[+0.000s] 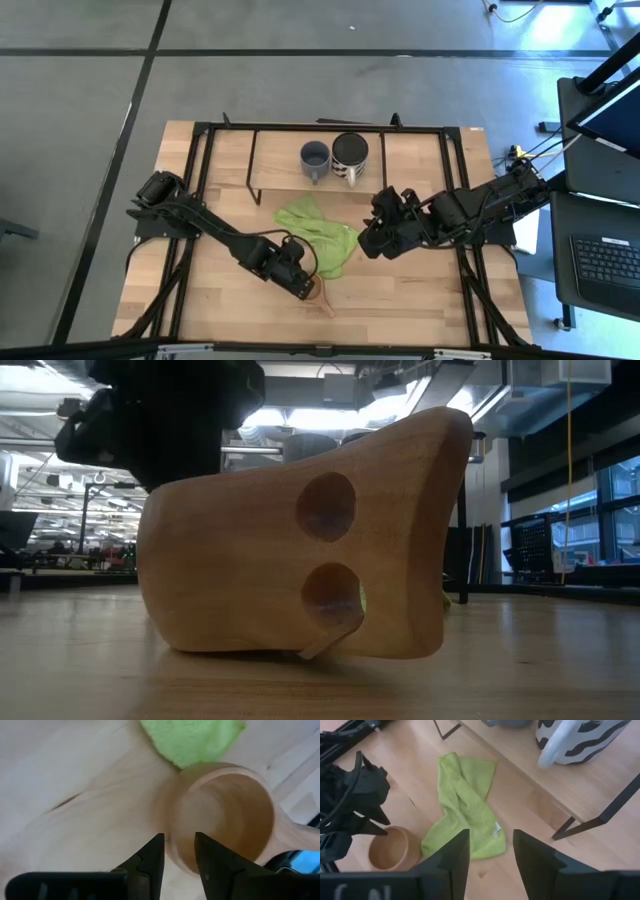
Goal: Stack small to large cups/mugs on shelf
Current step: Put the brown mug on the shelf
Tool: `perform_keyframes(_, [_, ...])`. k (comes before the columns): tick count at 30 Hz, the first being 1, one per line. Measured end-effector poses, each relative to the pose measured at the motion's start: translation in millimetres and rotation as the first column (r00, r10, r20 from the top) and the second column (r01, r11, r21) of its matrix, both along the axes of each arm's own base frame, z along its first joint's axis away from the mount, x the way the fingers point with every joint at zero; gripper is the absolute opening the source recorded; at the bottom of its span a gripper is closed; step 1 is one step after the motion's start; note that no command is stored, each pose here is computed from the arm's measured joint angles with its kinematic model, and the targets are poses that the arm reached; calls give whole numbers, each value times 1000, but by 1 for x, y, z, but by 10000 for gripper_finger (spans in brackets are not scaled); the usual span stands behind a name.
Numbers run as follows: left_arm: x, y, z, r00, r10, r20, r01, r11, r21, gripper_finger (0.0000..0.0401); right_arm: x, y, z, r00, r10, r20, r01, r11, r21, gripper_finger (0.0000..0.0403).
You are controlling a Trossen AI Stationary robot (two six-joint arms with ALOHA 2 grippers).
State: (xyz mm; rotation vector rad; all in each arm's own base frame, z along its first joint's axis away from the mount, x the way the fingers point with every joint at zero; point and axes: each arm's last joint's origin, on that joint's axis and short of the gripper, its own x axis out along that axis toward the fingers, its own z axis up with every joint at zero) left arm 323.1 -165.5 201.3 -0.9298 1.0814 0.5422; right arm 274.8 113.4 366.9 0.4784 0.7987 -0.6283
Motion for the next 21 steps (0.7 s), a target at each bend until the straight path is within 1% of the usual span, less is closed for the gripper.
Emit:
perform_keyframes(7, [3,9,-1,999,-31,-11,32,999,36,102,1,-3,0,1000,-2,-9,2,1000,-8,152])
perform_keyframes(10, [6,11,-8,999,-40,-33,42,998,52,102,2,-6,0,1000,-11,-9,10,1000,-9,152])
perform_keyframes(14, [10,8,-21,996,-54,-66,57,998,37,102,2,-7,0,1000,-14,-14,14,1000,-11,152])
perform_keyframes(16, [10,7,-23,996,-57,-70,60,998,37,102,2,-8,0,1000,-16,-16,16,1000,-12,152])
perform_keyframes(21, [12,9,-23,988,-143,-65,146,988,49,98,4,-13,-1,999,-30,-20,30,999,-13,152])
